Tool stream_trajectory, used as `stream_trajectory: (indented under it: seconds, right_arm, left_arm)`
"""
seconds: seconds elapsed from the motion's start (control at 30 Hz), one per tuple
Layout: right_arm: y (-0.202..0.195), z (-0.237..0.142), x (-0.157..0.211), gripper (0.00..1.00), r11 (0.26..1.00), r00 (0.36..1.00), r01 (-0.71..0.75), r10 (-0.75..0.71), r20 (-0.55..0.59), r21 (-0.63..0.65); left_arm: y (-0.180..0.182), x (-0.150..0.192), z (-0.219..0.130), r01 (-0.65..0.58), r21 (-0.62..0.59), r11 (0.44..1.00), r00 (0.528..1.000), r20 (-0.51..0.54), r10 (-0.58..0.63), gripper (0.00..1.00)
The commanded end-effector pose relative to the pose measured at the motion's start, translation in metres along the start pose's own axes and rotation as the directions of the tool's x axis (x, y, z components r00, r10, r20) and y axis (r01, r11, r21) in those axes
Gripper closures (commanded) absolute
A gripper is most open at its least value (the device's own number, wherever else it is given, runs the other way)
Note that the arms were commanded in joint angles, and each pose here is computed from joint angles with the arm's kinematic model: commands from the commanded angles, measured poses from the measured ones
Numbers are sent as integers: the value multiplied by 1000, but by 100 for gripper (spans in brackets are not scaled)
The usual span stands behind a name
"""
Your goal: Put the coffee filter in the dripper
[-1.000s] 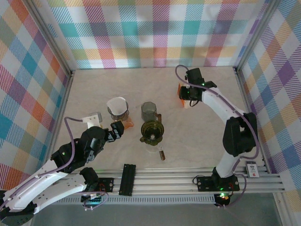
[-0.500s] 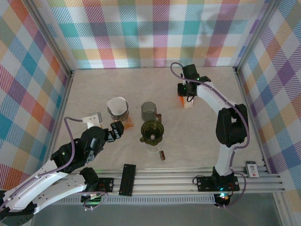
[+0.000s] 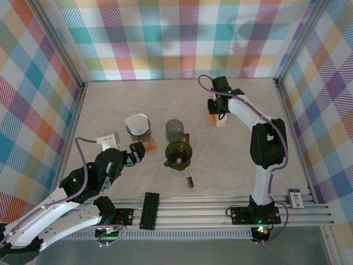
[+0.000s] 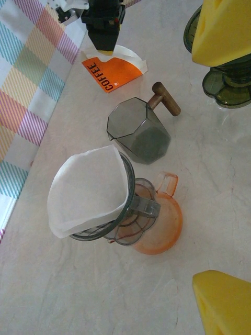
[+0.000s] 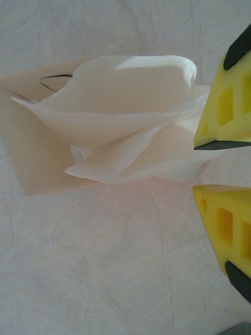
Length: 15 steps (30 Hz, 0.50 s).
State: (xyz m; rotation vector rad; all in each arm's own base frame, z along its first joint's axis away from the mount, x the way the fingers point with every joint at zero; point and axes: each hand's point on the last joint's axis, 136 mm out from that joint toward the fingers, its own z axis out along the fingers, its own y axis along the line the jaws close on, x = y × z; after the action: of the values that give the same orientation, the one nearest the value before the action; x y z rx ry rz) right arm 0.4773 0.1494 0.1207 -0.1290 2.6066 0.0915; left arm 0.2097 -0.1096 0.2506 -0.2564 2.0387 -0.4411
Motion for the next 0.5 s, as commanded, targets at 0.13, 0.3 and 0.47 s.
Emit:
stream_trajectory:
  seconds: [0.13,0.3,0.47]
  right_arm:
    - [-3,6,-8,75,999,1000,21,-21,-4,31]
    - [-4,10,-7,76,999,1000,28,-28,-13,47]
    - [-3,9,-10,84,997,999,45,-45,-1,59]
  left_arm:
    - [5,1,-1,-2,-18,1000,1000,7,2,0]
    - [6,1,-1,-3,-23,1000,1000,6,3,0]
    - [8,1,-2,3,-23,1000,1000,9,-2,0]
